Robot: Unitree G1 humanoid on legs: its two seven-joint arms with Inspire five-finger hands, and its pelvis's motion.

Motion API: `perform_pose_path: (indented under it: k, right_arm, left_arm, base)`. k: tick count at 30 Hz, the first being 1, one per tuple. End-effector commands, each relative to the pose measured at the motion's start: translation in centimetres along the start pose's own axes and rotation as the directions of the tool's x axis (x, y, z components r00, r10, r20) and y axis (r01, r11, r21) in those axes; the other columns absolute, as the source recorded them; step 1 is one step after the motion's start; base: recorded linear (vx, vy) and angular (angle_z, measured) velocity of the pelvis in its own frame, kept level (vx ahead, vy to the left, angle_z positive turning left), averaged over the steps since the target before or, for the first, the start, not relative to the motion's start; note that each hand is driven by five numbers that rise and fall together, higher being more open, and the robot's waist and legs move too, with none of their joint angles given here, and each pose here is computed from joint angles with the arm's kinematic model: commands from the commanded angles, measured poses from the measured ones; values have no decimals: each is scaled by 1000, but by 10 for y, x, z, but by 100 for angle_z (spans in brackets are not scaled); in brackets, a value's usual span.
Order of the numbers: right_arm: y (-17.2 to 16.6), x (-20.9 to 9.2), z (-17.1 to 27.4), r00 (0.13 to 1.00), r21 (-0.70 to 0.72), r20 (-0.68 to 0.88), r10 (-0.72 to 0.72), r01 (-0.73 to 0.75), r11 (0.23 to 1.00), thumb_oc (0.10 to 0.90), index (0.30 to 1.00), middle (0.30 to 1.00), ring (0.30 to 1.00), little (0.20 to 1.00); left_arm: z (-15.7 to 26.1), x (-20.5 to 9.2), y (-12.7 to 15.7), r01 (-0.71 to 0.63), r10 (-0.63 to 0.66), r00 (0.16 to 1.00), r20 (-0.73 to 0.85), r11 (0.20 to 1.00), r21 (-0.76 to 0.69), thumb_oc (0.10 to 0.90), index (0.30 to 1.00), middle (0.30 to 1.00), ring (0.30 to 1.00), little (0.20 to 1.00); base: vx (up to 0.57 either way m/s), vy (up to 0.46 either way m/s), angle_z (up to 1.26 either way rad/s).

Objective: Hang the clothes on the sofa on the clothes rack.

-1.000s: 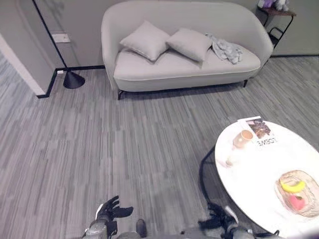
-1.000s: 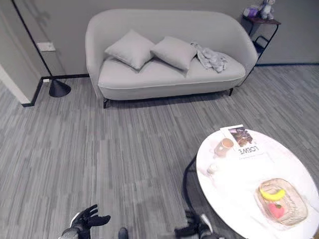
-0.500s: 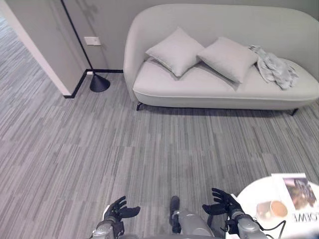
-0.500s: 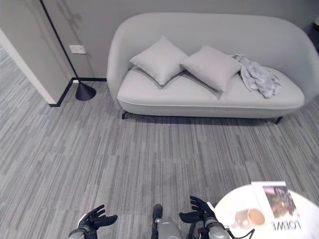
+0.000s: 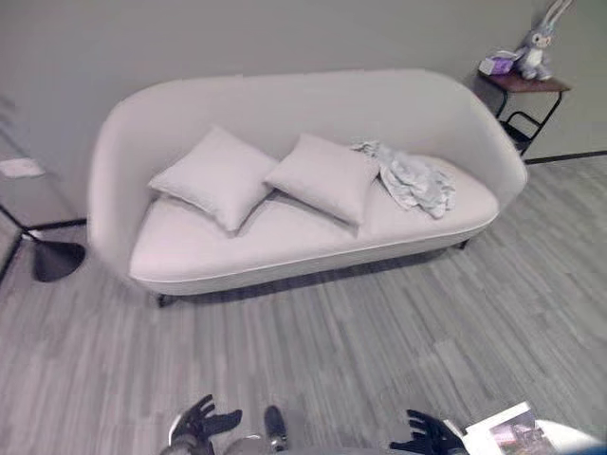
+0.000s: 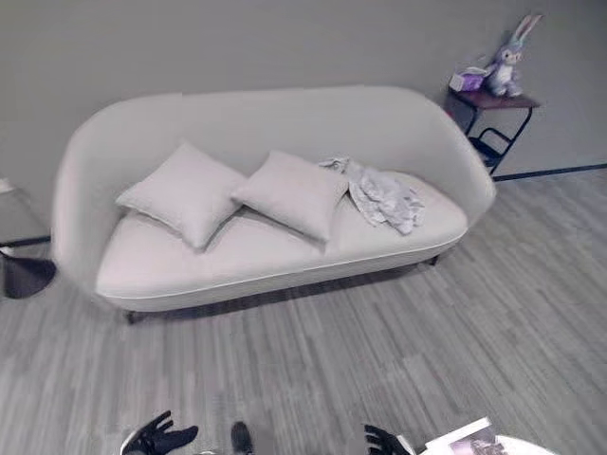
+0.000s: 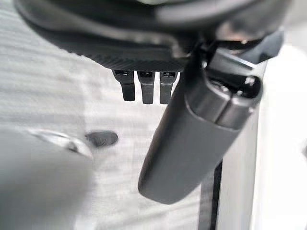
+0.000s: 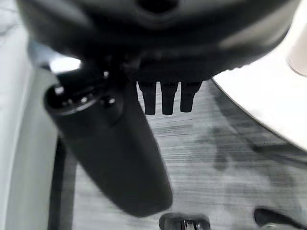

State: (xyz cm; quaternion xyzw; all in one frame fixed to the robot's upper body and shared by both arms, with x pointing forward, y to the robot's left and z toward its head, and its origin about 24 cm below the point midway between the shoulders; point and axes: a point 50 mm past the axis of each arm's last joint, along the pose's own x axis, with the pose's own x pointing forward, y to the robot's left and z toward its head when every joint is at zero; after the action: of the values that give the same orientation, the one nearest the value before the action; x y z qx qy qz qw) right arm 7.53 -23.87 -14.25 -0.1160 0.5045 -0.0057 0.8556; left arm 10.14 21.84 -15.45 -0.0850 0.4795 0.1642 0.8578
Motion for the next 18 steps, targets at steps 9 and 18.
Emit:
perform_pose_path:
  k: [9,18]
  right_arm:
    - [-7,11,60,978,-10,206,-22,25,1000,800,900,900,900,900]
    - [-20,8,45,987,-40,161,-29,36,999,800,900,900,900,900]
  left_arm:
    - [69,7,9,-25,-3,972,234,992,120,800,900,900,900,900]
    - [61,6,4,-1,-33,975,220,988,153,800,900,900,900,900]
  base:
    - [397,-56,52]
    - [212,-321,25]
